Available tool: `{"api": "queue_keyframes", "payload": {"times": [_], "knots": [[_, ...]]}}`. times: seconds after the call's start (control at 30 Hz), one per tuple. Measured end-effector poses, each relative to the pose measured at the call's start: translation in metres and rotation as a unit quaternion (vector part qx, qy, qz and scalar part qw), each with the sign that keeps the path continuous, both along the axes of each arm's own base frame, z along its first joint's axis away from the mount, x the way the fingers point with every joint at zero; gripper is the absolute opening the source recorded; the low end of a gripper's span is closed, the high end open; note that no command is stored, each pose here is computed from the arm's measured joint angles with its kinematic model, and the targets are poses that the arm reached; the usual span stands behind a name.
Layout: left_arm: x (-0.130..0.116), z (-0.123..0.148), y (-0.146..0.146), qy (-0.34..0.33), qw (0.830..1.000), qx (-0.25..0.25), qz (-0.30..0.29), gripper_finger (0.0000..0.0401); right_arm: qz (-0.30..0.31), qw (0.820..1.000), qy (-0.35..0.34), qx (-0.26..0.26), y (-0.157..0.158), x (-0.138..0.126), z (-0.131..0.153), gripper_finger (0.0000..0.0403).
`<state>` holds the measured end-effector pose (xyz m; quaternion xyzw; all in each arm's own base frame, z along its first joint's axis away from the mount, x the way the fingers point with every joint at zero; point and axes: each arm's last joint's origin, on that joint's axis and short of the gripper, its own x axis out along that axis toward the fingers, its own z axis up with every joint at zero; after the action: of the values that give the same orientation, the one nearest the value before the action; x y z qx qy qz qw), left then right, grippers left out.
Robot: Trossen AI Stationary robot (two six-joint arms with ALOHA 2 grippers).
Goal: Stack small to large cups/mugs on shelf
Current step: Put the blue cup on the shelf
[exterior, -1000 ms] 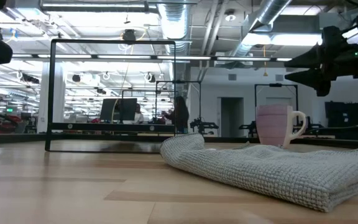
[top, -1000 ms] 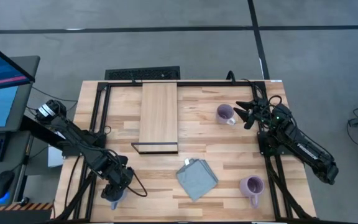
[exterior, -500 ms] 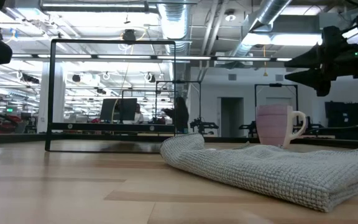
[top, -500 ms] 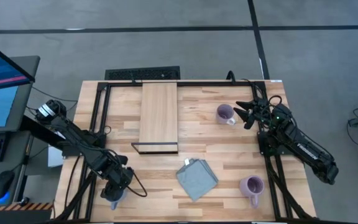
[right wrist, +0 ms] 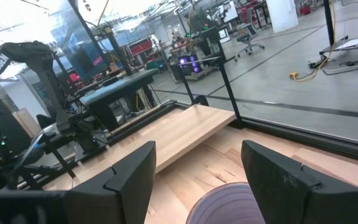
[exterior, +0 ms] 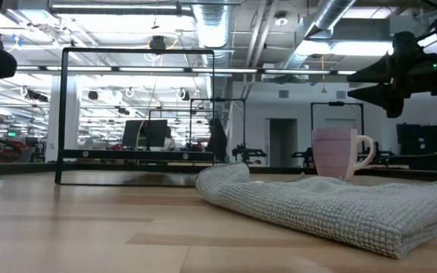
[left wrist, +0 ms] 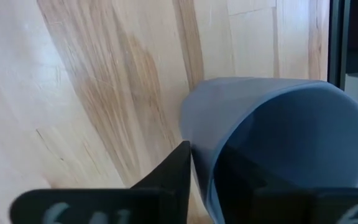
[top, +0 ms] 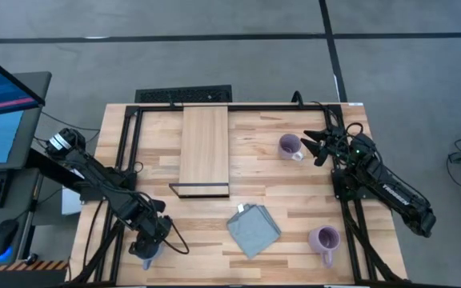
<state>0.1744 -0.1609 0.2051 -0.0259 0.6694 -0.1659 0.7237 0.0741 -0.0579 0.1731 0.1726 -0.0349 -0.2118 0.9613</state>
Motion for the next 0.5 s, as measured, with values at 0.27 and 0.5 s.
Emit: {"api": "queue_keyframes", "payload": {"times": [0.27,0.5], "knots": [[0.001,-0.0035,0.0013,-0.01,1.0,-0.004,-0.015,0.001,0.0,1.0,0.0,0.0,0.0,0.0,0.0,0.026],[0.0024,-0.0038,0.0028,-0.009,1.0,-0.006,-0.018,0.0006,0.0,1.0,0.0,0.0,0.0,0.0,0.0,0.026]]}}
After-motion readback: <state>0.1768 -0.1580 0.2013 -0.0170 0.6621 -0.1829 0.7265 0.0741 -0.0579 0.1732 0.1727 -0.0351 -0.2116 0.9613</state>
